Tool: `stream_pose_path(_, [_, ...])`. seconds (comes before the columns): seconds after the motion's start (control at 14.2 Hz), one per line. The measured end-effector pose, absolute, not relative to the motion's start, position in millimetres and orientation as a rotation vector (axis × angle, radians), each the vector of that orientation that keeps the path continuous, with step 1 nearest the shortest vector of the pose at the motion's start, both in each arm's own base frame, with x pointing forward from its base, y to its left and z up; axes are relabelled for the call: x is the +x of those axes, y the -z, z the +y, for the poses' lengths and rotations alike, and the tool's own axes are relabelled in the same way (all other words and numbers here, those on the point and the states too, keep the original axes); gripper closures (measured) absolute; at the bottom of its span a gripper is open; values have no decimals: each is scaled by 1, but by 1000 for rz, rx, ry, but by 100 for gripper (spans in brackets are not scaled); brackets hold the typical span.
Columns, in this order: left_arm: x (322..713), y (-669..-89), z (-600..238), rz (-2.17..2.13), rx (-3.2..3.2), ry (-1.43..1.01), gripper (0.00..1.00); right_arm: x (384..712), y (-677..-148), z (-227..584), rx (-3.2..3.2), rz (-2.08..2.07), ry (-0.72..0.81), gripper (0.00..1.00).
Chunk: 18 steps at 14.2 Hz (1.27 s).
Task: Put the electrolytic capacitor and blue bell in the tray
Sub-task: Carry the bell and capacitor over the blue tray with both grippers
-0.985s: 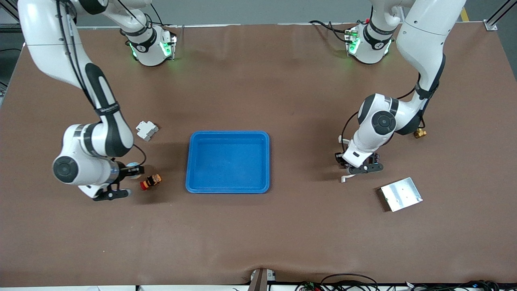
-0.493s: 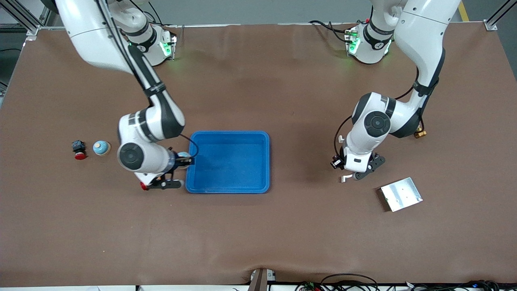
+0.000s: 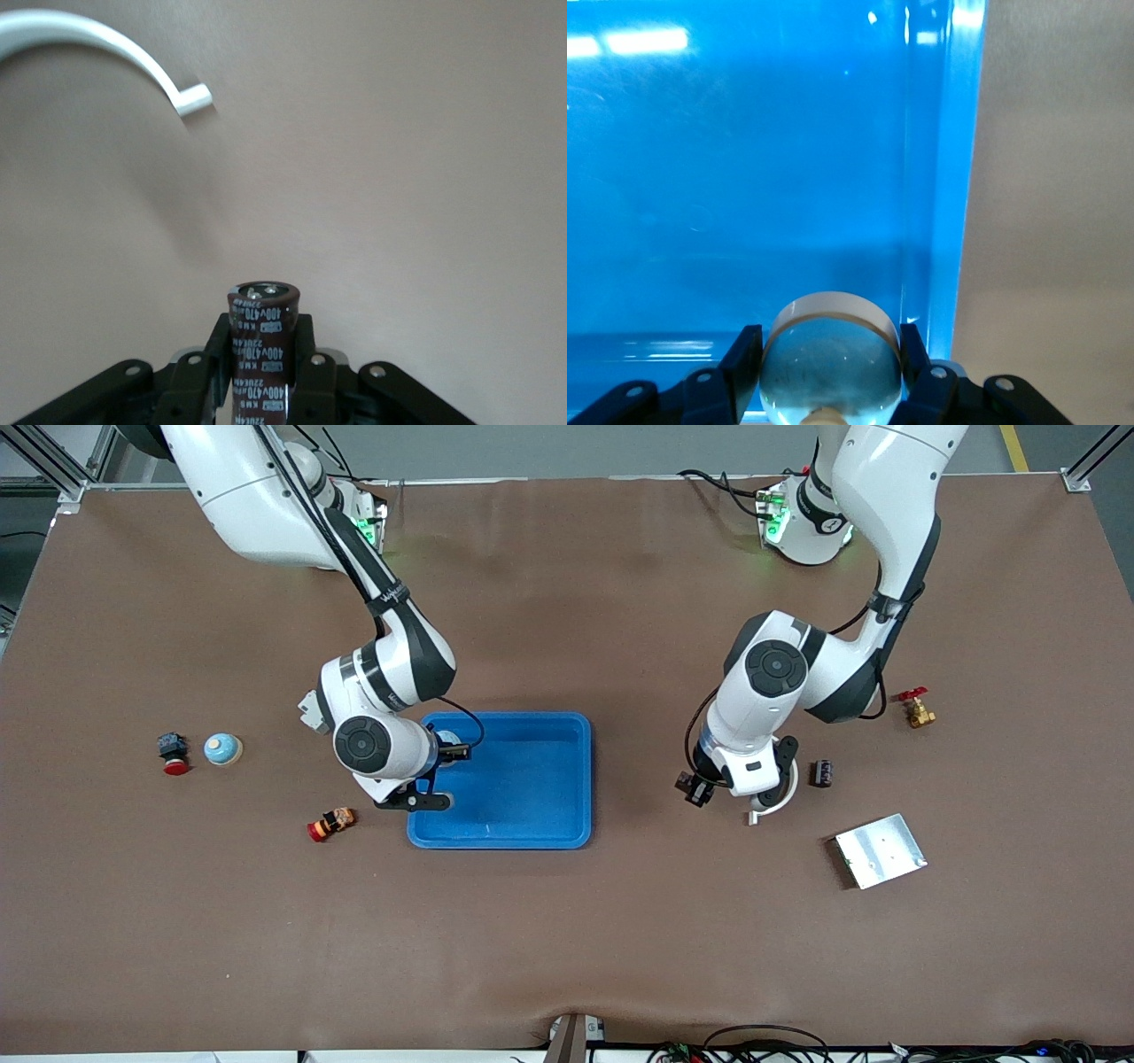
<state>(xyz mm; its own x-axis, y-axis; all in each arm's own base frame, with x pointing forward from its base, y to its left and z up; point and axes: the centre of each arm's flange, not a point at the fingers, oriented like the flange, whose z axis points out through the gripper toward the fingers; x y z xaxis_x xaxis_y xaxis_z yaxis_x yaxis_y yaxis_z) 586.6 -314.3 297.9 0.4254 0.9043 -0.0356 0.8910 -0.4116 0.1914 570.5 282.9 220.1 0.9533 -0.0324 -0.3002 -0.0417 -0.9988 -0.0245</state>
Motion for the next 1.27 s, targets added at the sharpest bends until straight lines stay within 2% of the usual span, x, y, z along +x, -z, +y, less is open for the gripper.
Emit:
stream_pose_path(0.35, [608, -324, -352, 1914, 2315, 3, 70, 569, -216, 280, -3077, 75, -482, 32])
stream_pose_path(0.42, [612, -326, -364, 1961, 2296, 22, 70, 570, -215, 279, -3077, 88, -483, 29])
stream_pose_path(0.63, [624, -324, -396, 2068, 2186, 43, 70, 573, -215, 274, -3076, 114, -477, 1])
stream_pose_path(0.92, [623, -309, -436, 2112, 2138, -30, 70, 601, -229, 225, -3055, 244, -427, 0])
stream_pose_path(1.06, [611, -296, -460, 2113, 2150, -59, 70, 622, -248, 175, -3044, 336, -380, 0])
stream_pose_path(1.27, [604, -278, -477, 2108, 2146, -63, 70, 636, -268, 87, -3161, 269, -368, 0])
